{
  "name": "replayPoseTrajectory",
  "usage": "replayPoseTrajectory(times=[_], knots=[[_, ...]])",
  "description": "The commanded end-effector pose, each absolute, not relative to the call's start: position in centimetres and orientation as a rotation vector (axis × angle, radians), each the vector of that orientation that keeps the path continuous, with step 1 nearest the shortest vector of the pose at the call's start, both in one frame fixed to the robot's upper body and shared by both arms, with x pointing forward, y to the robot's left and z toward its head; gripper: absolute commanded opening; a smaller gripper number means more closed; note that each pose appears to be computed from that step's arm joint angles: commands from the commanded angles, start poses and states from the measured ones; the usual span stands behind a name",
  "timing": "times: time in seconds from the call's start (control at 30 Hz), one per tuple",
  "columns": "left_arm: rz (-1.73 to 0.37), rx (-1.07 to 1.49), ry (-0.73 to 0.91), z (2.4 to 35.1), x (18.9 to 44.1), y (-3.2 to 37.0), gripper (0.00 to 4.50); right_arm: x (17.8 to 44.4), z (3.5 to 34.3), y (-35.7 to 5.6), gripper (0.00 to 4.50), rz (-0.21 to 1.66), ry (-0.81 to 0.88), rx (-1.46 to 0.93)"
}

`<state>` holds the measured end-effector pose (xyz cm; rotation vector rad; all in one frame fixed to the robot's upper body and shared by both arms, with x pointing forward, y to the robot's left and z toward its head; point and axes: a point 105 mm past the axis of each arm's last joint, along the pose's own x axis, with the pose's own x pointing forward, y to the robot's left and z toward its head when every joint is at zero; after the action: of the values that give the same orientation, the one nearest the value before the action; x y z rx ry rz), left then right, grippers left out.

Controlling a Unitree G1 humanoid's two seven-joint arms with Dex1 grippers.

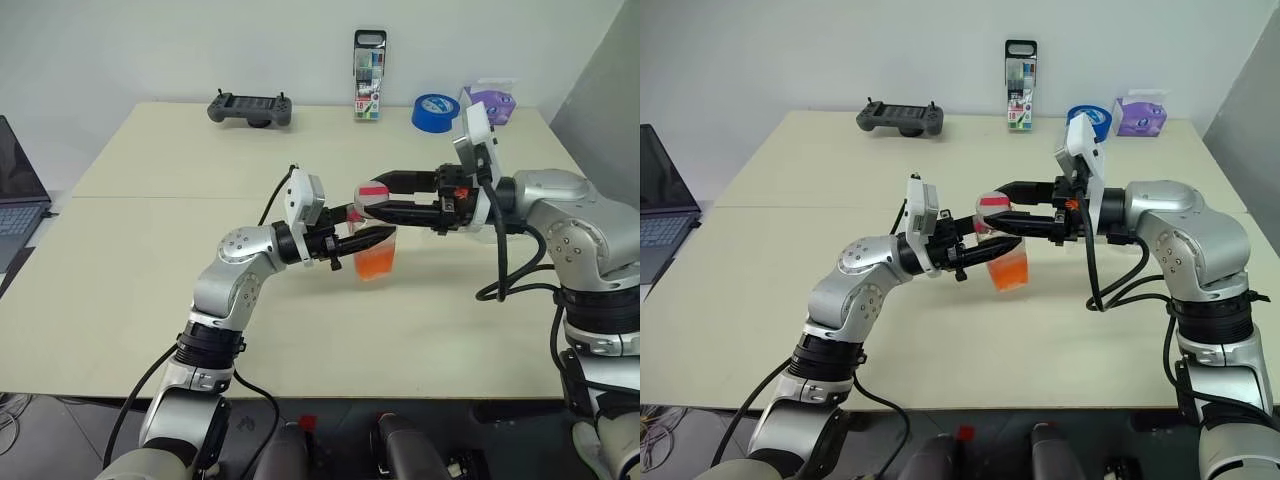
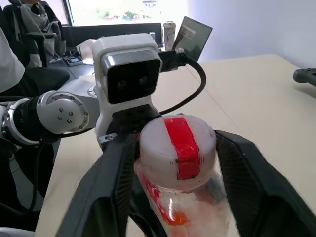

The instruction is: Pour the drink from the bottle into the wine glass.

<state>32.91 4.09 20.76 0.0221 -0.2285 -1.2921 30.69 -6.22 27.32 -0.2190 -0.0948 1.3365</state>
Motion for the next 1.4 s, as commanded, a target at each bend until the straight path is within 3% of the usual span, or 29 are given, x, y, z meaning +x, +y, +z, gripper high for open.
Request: replayPoseTrajectory(times=[0.03, 0.1, 0.43, 0.7, 1.4], knots=[[-1.283, 0.027, -0.247, 21.4, 33.1, 4.1, 1.9, 29.7, 30.1, -5.0, 3.88, 1.252, -0.25, -0.309], [-1.283, 0.026, -0.245, 21.4, 33.2, 4.0, 1.9, 29.5, 30.1, -4.9, 4.5, 1.202, -0.26, -0.325], [-1.293, 0.035, -0.239, 21.4, 33.7, 4.1, 1.9, 29.1, 28.8, -5.8, 4.5, 0.751, -0.195, -0.237], [-1.297, 0.059, -0.237, 21.3, 34.2, 4.3, 1.9, 28.3, 28.2, -5.5, 4.5, 0.564, -0.146, -0.121], [-1.295, 0.125, -0.273, 20.9, 34.5, 4.0, 1.9, 28.6, 26.6, -4.5, 4.5, 0.44, -0.038, -0.078]])
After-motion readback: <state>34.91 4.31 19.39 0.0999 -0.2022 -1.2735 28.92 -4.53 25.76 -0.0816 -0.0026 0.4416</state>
